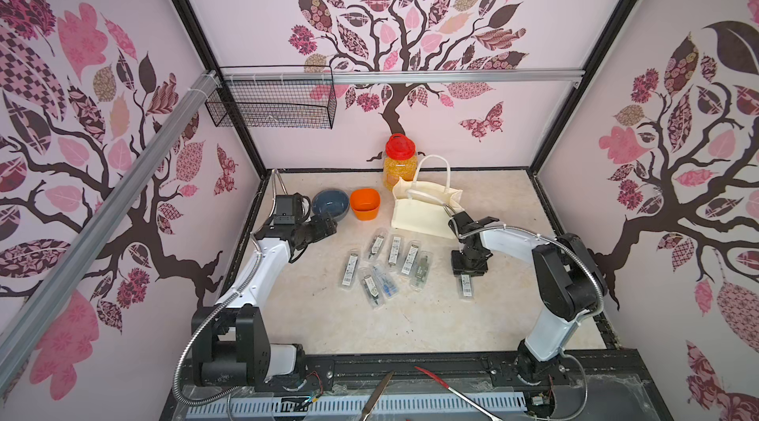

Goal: Put the compass set into the canvas bag
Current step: Pick up the compass set at the center of the board.

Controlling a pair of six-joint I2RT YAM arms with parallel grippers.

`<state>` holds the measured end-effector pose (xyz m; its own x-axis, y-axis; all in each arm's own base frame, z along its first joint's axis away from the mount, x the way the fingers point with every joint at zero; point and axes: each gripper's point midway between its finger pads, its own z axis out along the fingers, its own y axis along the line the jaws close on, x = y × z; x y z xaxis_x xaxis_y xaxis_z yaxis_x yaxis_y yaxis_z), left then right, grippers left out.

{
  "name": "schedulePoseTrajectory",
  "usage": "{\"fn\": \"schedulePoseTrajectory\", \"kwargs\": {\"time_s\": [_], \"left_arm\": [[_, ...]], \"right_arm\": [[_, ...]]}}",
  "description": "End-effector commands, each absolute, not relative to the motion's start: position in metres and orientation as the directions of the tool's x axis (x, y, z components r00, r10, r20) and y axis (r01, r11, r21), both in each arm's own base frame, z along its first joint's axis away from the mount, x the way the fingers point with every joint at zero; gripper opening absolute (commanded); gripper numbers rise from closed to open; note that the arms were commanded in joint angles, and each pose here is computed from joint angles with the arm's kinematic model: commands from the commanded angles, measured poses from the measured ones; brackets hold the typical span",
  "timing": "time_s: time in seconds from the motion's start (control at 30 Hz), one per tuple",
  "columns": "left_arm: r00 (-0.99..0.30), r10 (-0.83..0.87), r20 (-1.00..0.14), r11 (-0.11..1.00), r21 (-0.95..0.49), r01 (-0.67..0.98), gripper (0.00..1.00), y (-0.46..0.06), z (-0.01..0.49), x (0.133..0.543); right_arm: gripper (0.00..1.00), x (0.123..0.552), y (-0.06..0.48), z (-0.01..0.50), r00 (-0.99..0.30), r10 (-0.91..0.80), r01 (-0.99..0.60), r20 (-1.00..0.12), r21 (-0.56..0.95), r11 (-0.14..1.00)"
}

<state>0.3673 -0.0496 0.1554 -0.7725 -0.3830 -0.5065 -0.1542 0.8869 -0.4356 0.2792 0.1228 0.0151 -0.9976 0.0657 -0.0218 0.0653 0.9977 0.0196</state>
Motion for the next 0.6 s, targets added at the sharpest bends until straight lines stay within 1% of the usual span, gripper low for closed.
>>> {"fn": "schedulePoseTrajectory", "kwargs": {"time_s": [0.0,0.03,0.1,0.27,0.37,0.5,0.57], "left_arm": [[-0.771,-0.390,-0.503,0.883,-0.441,-0.159,0.93,-0.049,0.156,0.369],[-0.772,-0.389,-0.504,0.884,-0.441,-0.157,0.93,-0.049,0.156,0.369],[-0.775,-0.384,-0.502,0.885,-0.438,-0.155,0.93,-0.049,0.155,0.369],[-0.784,-0.379,-0.492,0.887,-0.434,-0.157,0.93,-0.049,0.150,0.366],[-0.784,-0.382,-0.489,0.884,-0.440,-0.156,0.93,-0.050,0.150,0.366],[-0.782,-0.386,-0.489,0.881,-0.446,-0.155,0.93,-0.051,0.152,0.367],[-0.783,-0.386,-0.489,0.881,-0.447,-0.154,0.93,-0.051,0.153,0.367]], "right_arm": [[0.39,0.279,0.125,0.030,-0.998,0.033,0.031,-0.054,0.041,0.999],[0.37,0.283,0.125,0.037,-0.996,0.022,0.019,-0.082,0.039,0.999],[0.35,0.293,0.122,0.055,-0.988,0.005,0.001,-0.152,0.025,1.000],[0.34,0.312,0.109,0.106,-0.948,-0.029,-0.032,-0.317,0.004,0.999],[0.35,0.322,0.103,0.140,-0.912,-0.083,-0.081,-0.402,-0.022,0.996],[0.34,0.344,0.104,0.193,-0.825,-0.167,-0.158,-0.540,-0.063,0.985],[0.33,0.357,0.107,0.222,-0.764,-0.211,-0.197,-0.610,-0.092,0.976]]}}
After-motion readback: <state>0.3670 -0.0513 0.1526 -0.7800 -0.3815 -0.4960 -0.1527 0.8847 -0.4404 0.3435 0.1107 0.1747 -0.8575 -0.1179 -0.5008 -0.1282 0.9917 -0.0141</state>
